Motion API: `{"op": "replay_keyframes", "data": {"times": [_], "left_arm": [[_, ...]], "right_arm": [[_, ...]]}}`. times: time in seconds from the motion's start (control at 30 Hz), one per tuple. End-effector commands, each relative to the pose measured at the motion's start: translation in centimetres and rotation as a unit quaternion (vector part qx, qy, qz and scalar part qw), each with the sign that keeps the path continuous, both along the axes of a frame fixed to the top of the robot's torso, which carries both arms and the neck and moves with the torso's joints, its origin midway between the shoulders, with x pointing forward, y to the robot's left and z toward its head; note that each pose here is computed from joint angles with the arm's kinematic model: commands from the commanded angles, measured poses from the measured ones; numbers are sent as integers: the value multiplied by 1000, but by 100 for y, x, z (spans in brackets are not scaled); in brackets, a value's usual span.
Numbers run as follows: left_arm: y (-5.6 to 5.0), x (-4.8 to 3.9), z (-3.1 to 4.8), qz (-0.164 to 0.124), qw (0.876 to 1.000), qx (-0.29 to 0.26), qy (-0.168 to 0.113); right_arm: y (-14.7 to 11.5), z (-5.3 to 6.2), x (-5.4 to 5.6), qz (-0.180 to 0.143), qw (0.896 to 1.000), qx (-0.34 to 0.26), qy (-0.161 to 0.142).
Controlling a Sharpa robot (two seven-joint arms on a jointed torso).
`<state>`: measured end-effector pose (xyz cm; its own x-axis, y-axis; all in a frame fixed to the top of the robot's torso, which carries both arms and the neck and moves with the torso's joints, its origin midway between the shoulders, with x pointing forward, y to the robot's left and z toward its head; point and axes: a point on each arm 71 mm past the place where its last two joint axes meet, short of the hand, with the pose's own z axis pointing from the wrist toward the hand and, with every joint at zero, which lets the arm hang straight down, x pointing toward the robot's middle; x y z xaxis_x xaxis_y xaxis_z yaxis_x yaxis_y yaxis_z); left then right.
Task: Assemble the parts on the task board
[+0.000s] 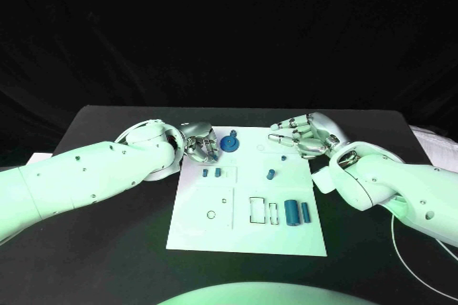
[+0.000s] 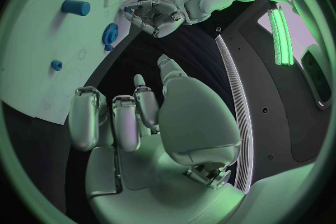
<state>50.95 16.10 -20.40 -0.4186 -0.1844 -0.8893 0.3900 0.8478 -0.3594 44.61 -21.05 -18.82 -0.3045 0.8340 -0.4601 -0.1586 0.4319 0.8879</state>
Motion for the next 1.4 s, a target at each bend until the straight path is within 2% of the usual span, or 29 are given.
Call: {"op": "replay_keyframes", "data": {"times": [0.03, 0.67, 1.4], "left_arm": [[-13, -11, -25, -6, 1000, 14, 10], [-22, -3, -36, -4, 1000, 17, 14], [27, 8, -44, 8, 1000, 11, 22]], "right_arm": [[17, -1, -8, 9, 1000, 0, -1], [18, -1, -9, 10, 1000, 0, 0], [-17, -8, 2, 3, 1000, -3, 0]]}}
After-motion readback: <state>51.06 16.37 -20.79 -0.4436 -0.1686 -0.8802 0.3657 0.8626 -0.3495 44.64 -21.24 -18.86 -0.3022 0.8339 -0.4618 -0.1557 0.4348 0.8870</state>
